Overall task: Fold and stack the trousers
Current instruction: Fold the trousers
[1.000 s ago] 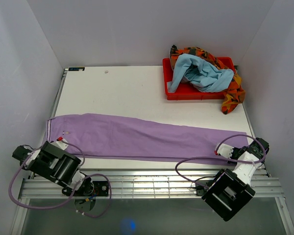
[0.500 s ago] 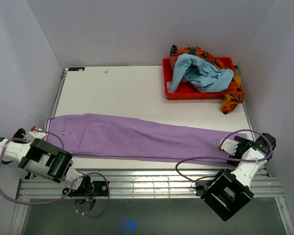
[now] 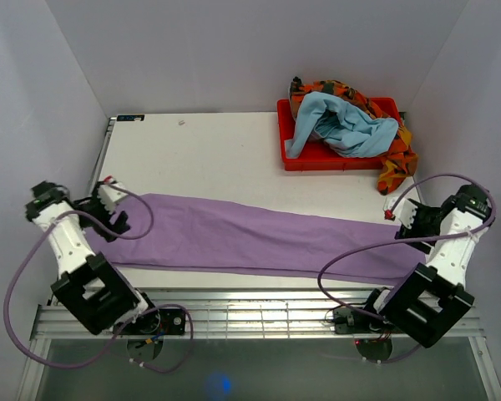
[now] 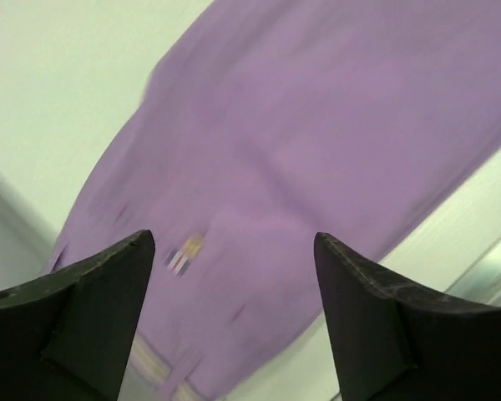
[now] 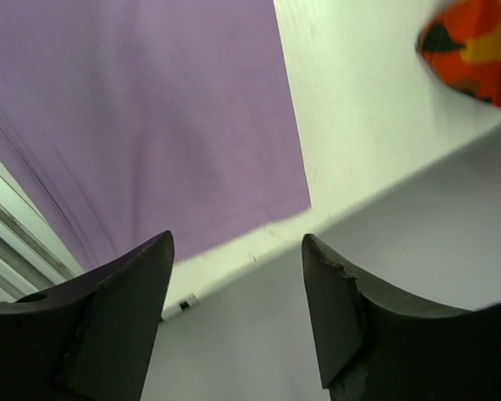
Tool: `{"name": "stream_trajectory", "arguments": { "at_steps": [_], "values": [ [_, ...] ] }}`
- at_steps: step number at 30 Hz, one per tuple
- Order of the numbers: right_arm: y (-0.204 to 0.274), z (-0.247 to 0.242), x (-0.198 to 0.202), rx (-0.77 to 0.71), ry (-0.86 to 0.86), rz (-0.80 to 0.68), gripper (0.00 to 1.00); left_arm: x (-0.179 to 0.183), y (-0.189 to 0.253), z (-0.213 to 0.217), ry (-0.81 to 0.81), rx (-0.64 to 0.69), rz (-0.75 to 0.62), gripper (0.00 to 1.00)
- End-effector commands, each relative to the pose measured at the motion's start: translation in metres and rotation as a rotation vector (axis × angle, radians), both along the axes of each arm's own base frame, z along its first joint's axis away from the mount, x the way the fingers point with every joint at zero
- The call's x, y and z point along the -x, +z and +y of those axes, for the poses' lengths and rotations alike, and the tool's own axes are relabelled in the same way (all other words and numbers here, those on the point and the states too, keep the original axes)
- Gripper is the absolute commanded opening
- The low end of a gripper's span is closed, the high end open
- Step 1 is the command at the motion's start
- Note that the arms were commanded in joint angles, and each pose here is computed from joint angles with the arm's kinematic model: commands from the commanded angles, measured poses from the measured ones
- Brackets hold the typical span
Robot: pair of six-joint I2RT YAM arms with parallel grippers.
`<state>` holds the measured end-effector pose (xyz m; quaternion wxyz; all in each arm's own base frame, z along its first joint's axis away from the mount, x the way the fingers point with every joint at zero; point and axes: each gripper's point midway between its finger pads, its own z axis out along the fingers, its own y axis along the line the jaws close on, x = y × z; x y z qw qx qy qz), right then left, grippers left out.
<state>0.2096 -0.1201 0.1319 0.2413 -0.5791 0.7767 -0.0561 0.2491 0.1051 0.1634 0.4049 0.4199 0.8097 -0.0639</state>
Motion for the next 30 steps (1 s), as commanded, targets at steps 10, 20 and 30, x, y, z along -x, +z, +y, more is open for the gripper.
{"name": "stream_trajectory", "arguments": {
  "at_steps": [10,20,30],
  "values": [
    [-0.050,0.105,-0.005,-0.442,-0.301,0.340,0.43,0.040,-0.019,-0.300,-0.360,0.181,0.220,0.53],
    [-0.071,0.099,-0.002,-0.423,-0.483,0.386,0.37,0.051,-0.062,-0.402,-0.570,-0.049,0.175,0.33],
    [-0.093,0.085,-0.002,-0.356,-0.554,0.390,0.30,0.097,-0.098,-0.444,-0.716,-0.143,0.213,0.38]
  ]
}}
